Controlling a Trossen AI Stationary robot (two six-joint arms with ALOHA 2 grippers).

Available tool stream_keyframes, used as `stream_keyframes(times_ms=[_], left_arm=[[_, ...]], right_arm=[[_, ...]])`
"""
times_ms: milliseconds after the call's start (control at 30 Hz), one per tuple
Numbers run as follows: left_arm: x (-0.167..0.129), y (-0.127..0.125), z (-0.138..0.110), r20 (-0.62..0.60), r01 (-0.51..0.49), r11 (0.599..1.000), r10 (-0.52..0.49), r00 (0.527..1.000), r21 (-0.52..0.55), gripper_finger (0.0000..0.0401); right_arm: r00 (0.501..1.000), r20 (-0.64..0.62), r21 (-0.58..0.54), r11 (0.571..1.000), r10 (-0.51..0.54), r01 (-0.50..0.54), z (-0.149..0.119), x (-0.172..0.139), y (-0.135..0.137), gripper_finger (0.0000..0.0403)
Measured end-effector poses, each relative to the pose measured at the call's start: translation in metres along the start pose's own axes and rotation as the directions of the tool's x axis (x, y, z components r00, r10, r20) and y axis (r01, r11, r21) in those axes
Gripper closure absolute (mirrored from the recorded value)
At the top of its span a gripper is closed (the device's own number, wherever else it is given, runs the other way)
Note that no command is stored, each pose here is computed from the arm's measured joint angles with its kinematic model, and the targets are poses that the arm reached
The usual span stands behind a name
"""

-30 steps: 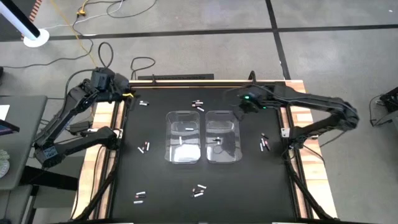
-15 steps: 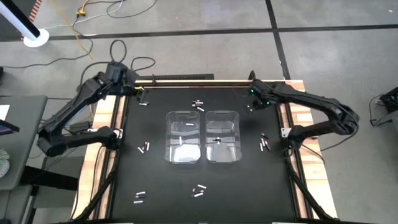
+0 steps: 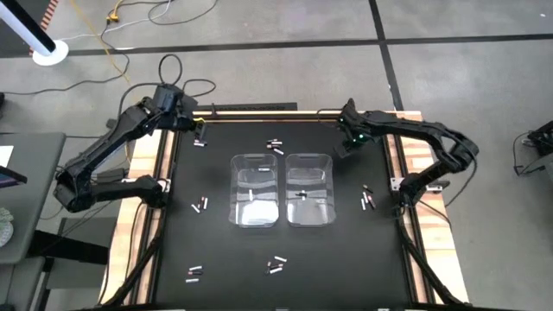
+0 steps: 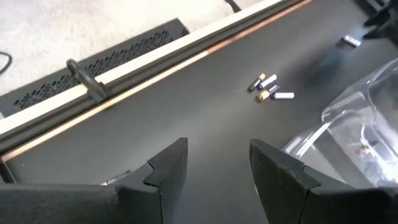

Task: Sort batteries
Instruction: Put the white battery into the left transparent bin

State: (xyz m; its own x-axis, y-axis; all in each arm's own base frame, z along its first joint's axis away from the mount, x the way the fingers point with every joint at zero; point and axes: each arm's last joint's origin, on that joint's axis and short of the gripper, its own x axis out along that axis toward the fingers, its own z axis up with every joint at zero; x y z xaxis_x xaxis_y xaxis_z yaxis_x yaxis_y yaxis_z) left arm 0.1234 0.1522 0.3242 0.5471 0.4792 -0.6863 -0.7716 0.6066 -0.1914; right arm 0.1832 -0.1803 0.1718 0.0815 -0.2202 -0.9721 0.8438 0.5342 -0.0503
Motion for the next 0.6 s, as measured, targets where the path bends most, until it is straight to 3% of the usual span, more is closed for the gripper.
stream_keyframes(times_ms=[167, 300, 600], left_arm=[[0.0, 0.0, 0.002, 0.018, 0.002, 1.0, -0.002, 1.0, -0.015, 0.0232], [0.0, 0.0, 0.002, 0.017, 0.002, 1.0, -0.002, 1.0, -0.017, 0.0232], [0.0, 0.0, 0.002, 0.017, 0.002, 1.0, -0.002, 1.0, -0.023, 0.0232]], right_arm=[[0.997, -0.078, -0.058, 0.998, -0.018, 0.014, 0.001, 0.023, 0.003, 0.0175], [0.992, -0.124, -0.089, 0.996, -0.028, 0.017, 0.003, 0.038, 0.003, 0.0193], [0.992, -0.125, -0.136, 0.991, -0.019, 0.002, 0.004, 0.044, 0.004, 0.0327]])
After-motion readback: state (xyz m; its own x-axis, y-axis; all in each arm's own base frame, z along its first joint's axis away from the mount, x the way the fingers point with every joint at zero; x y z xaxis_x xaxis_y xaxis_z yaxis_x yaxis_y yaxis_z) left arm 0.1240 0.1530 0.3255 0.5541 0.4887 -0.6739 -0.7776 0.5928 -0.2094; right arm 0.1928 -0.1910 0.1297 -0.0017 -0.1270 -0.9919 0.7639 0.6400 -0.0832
